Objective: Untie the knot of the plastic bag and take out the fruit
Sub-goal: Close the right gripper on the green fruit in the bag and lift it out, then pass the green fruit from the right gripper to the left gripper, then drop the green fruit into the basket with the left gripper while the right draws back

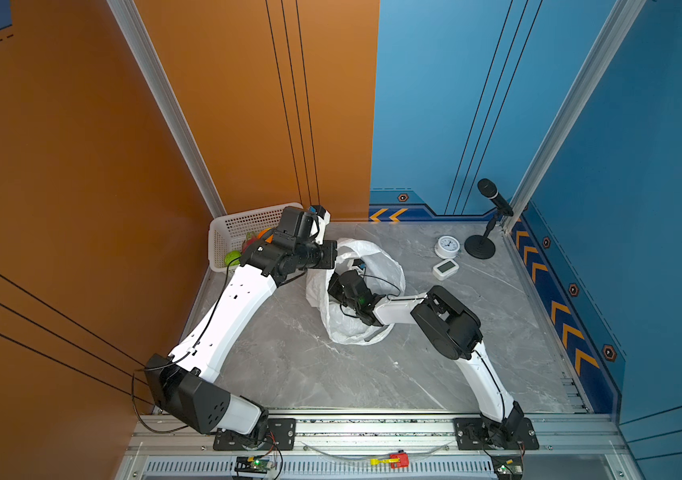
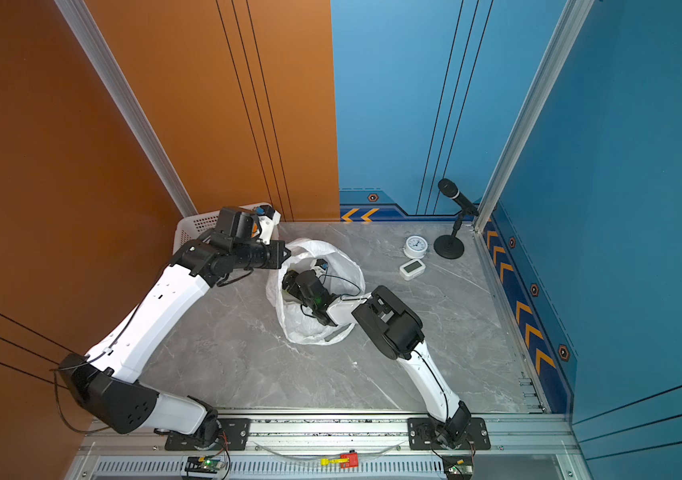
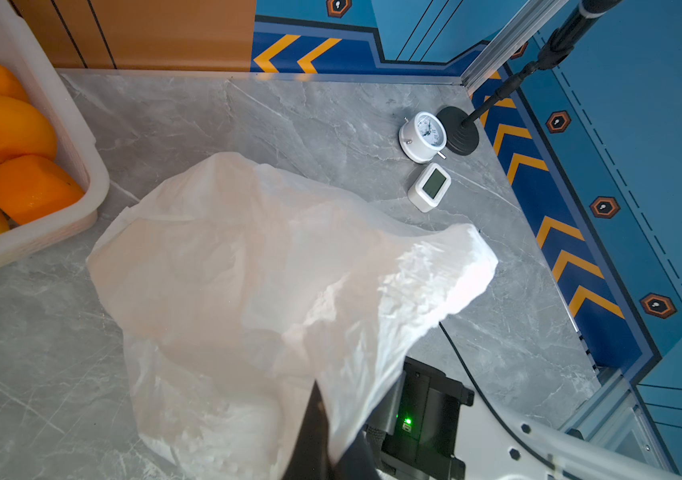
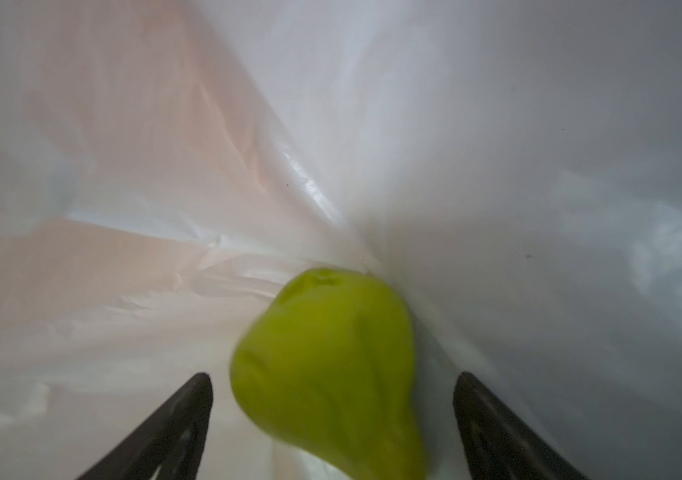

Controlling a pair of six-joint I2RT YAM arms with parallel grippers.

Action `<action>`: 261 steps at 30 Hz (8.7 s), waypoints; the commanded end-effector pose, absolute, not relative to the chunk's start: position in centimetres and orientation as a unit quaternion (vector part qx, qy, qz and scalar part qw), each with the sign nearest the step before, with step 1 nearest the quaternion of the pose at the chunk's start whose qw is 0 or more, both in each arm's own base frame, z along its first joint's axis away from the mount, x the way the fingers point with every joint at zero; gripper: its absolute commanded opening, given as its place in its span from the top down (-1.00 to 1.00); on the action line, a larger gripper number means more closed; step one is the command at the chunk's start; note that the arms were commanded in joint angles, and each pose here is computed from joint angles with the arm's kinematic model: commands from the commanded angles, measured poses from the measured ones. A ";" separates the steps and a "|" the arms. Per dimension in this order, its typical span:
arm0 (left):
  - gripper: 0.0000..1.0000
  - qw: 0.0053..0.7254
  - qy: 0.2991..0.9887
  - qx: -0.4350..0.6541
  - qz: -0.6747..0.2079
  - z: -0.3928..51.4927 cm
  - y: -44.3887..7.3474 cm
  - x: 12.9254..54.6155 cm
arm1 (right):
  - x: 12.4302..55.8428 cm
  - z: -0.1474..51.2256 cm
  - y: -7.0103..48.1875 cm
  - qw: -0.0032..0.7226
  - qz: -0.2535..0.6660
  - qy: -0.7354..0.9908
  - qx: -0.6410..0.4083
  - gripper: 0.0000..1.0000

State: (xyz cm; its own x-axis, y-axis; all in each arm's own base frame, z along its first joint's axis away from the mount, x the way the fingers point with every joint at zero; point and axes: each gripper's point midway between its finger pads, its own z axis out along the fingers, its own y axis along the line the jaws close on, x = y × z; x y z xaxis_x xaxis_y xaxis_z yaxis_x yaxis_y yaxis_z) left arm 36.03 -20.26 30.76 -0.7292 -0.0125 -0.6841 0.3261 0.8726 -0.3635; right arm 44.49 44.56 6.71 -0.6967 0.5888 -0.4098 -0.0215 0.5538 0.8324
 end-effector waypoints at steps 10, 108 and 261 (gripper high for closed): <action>0.95 0.358 0.882 0.132 -0.275 32.6 -22.4 34.3 | 46.0 4.7 45.0 0.346 0.432 0.809 0.196 -0.93; -0.95 0.609 0.642 0.219 -0.412 46.4 -26.4 34.8 | 37.2 45.0 29.9 0.345 0.628 0.674 0.180 0.26; -0.95 0.540 0.828 -0.130 -0.082 28.2 -1.1 55.7 | 43.1 41.2 24.0 0.490 0.360 0.794 0.026 -0.99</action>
State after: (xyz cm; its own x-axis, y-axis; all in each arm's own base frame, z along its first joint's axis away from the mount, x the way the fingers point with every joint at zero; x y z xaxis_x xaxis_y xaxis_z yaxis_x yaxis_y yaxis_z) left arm 57.13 0.93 24.09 -0.4566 -0.4091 -0.7900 -0.2235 0.9123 -0.3432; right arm 43.28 27.42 41.59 -0.5833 0.3737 -0.7212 -0.3863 0.6535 0.6510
